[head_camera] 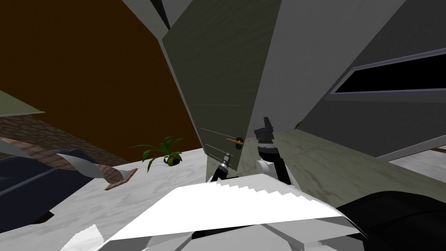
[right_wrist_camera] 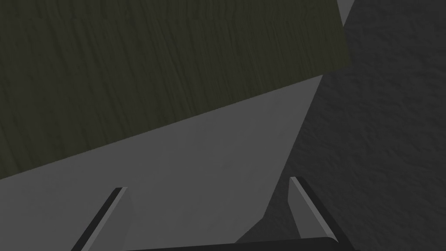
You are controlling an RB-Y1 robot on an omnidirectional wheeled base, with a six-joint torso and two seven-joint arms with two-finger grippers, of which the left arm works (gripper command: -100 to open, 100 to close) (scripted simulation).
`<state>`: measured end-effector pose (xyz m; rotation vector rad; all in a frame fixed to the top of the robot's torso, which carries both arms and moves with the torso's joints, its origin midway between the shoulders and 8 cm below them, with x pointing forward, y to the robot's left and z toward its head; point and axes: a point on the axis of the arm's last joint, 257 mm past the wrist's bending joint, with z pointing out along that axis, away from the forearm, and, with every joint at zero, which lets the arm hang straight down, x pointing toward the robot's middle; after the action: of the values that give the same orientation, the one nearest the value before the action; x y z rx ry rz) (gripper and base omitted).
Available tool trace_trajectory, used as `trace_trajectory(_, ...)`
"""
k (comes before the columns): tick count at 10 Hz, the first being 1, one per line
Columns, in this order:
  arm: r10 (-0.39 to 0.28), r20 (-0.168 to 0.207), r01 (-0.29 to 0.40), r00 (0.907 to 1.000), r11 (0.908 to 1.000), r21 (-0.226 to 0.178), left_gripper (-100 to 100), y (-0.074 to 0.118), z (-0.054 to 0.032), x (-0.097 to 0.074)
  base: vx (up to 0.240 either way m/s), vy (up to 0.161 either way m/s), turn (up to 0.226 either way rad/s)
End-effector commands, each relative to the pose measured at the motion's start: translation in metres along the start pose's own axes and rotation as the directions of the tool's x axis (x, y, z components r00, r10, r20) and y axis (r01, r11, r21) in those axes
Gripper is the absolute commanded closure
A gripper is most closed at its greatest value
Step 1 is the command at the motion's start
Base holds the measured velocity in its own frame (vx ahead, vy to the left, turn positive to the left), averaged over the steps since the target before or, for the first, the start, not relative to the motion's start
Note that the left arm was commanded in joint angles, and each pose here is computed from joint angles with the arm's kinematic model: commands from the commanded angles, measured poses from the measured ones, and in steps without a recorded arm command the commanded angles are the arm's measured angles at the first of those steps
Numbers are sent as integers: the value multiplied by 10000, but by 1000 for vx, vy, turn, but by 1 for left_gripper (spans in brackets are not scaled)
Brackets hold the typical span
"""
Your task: Push the door open
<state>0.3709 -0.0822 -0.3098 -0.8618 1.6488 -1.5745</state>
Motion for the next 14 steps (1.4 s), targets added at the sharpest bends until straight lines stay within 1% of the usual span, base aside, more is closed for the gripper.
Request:
trace_trajectory(1,136,7,-136,9999,9999,-81,-100,29,0,-59,236,-139,-9)
trace_trajectory(3,84,62,-84,9999,10000,-39,-100,-4,67,-69,208,-168,-17)
trace_trajectory(4,-80,120,79,9999,9999,80,-100,-79,144,-40,216,-147,-18)
trace_trajectory(5,-205,153,202,9997,9997,170,-100,-135,192,-14,182,-138,-20)
trace_trajectory(6,-123,131,122,9998,9999,121,-100,-100,165,-41,74,-66,7)
trace_trajectory(7,-123,131,122,9998,9999,121,100,-100,165,-41,-8,9,7)
trace_trajectory(12,-123,131,122,9998,9999,121,100,-100,165,-41,-17,14,-5)
trace_trajectory(13,73,272,-73,9996,10000,8,100,-29,127,-194,45,-89,50)
trace_trajectory(14,152,361,-150,9992,9999,-51,100,4,110,-273,82,-150,104)
